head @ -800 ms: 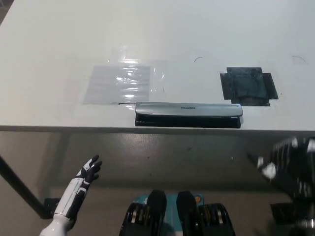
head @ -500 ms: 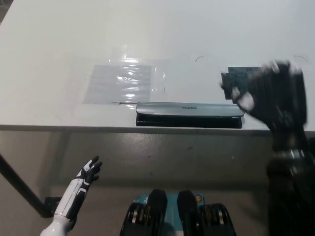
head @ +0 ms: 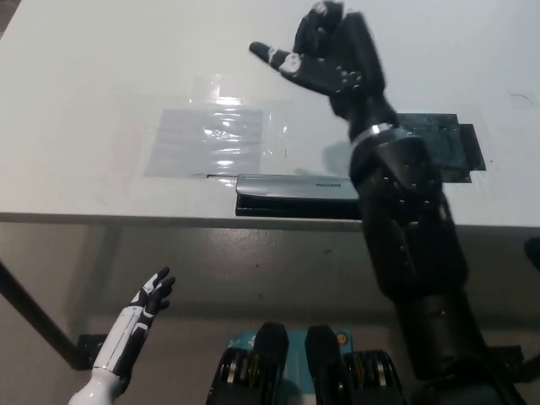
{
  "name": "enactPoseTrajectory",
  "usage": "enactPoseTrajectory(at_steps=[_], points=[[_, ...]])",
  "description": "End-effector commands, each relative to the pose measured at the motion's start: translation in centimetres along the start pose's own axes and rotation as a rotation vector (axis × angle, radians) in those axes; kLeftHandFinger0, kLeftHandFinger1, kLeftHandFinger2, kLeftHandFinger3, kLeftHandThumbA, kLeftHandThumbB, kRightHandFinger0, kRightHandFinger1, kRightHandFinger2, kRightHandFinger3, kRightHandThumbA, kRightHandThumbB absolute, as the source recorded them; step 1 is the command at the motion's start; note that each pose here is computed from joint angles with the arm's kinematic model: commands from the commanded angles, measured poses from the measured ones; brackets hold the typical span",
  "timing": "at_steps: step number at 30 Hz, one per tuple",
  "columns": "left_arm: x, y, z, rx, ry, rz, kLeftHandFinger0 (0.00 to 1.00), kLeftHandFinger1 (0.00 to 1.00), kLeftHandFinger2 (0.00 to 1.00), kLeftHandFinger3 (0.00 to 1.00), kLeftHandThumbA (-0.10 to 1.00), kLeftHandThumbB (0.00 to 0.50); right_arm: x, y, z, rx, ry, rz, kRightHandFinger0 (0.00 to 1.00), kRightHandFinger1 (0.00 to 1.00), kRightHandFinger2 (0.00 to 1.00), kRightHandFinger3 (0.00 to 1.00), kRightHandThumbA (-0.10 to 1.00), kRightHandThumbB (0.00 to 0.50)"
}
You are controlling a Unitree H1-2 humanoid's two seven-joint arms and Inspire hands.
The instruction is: The paper pin puncher is placed at the center of the table and close to the robot and the robot uses its right fist to press on the paper pin puncher
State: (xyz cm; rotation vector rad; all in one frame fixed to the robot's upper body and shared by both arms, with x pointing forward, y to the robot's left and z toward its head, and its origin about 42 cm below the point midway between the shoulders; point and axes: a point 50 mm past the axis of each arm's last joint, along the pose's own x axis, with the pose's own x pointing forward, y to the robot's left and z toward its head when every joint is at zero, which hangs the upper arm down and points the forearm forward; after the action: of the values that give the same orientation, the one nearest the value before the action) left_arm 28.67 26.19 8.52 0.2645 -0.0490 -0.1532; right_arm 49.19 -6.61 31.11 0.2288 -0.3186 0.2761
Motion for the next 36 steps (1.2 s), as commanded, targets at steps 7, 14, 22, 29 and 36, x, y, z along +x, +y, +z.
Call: enactPoseTrajectory(at_steps=[7, 14, 22, 29, 36], points=[[0.8, 0.6, 1.7, 0.024, -0.085, -0.006, 1.0, 1.0, 1.0, 1.0, 1.0, 0.22, 1.1, 0.7, -3.8, -0.011, 0.043, -0.044, 0.0, 0.03, 0.27, 0.13, 1.0, 0.197], [1.0, 0.8, 1.8, 0.029, -0.091, -0.005, 1.0, 1.0, 1.0, 1.0, 1.0, 0.213, -1.3, -1.4, -7.7, -0.008, 0.097, -0.086, 0.0, 0.06, 0.31, 0.22, 1.0, 0.189], [0.5, 0.5, 1.4, 0.03, -0.074, -0.012, 1.0, 1.0, 1.0, 1.0, 1.0, 0.203, -5.1, -3.5, -12.5, -0.048, 0.22, -0.137, 0.0, 0.15, 0.43, 0.4, 1.0, 0.181], [0.0, 0.2, 1.0, 0.03, -0.065, -0.017, 1.0, 1.0, 1.0, 1.0, 1.0, 0.212, -10.8, -3.9, -19.1, -0.01, 0.388, -0.187, 0.0, 0.09, 0.31, 0.19, 1.0, 0.171], [-1.5, -0.4, 0.1, 0.013, -0.038, -0.025, 1.0, 1.0, 1.0, 1.0, 1.0, 0.211, -18.8, -4.7, -24.7, -0.027, 0.626, -0.251, 0.0, 0.0, 0.2, 0.07, 1.0, 0.155]])
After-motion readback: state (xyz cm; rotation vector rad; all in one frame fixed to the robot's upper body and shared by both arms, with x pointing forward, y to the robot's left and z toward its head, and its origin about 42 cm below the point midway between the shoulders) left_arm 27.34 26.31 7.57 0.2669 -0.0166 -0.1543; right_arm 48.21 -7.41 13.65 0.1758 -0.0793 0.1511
